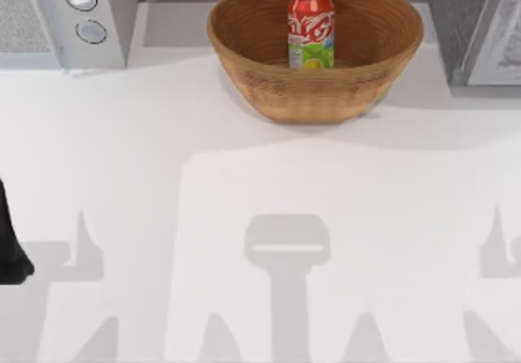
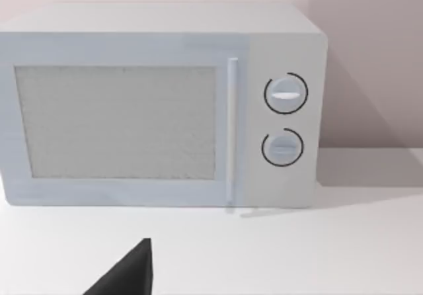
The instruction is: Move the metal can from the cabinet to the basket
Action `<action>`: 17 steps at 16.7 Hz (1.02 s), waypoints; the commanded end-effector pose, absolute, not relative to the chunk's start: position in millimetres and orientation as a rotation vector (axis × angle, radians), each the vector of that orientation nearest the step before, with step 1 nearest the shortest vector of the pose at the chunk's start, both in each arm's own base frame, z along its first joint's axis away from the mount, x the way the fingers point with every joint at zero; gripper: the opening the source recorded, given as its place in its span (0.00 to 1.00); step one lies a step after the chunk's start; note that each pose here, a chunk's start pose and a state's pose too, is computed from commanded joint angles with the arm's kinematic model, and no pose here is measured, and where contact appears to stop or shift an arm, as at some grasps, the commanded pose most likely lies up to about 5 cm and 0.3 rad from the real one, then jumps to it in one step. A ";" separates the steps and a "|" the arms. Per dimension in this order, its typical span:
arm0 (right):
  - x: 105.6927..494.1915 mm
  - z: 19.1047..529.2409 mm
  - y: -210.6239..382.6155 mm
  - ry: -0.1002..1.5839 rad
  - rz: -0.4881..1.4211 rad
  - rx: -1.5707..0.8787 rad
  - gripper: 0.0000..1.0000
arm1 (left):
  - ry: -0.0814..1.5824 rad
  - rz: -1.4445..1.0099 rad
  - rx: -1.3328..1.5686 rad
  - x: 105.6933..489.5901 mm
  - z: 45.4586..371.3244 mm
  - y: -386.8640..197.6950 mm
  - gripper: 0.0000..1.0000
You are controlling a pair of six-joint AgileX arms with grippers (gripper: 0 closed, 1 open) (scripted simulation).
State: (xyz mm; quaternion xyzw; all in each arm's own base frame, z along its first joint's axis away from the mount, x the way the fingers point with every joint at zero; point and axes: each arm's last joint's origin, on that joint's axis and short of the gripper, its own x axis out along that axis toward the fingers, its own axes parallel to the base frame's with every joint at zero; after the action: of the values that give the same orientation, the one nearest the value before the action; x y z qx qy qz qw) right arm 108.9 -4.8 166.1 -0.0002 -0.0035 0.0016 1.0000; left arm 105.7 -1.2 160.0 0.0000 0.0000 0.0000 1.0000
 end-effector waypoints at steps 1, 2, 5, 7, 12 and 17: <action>111.1 169.6 -7.4 -0.011 0.003 -0.001 1.00 | 0.000 0.000 0.000 105.7 160.0 -1.2 1.00; 114.0 173.8 -10.9 -0.015 0.002 -0.002 1.00 | 0.000 0.000 0.000 105.7 160.0 -1.2 1.00; 126.7 188.3 -26.8 -0.027 -0.003 -0.006 1.00 | 0.000 0.000 0.000 105.7 160.0 -1.2 1.00; 137.9 197.0 -43.3 -0.032 -0.007 -0.010 1.00 | 0.000 0.000 0.000 105.7 160.0 -1.2 1.00; 162.4 201.0 -105.7 -0.026 -0.013 -0.013 1.00 | 0.000 0.000 0.000 105.7 160.0 -1.2 1.00; 163.1 178.3 -171.2 -0.006 -0.008 -0.002 1.00 | 0.000 0.000 0.000 105.7 160.0 -1.2 1.00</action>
State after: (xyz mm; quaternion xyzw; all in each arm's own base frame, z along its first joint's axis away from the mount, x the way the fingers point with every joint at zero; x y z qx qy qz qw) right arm 163.1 -171.2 178.3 -0.0008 -0.0030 -0.0038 1.0000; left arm 105.7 -1.2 160.0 0.0000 0.0000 0.0000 1.0000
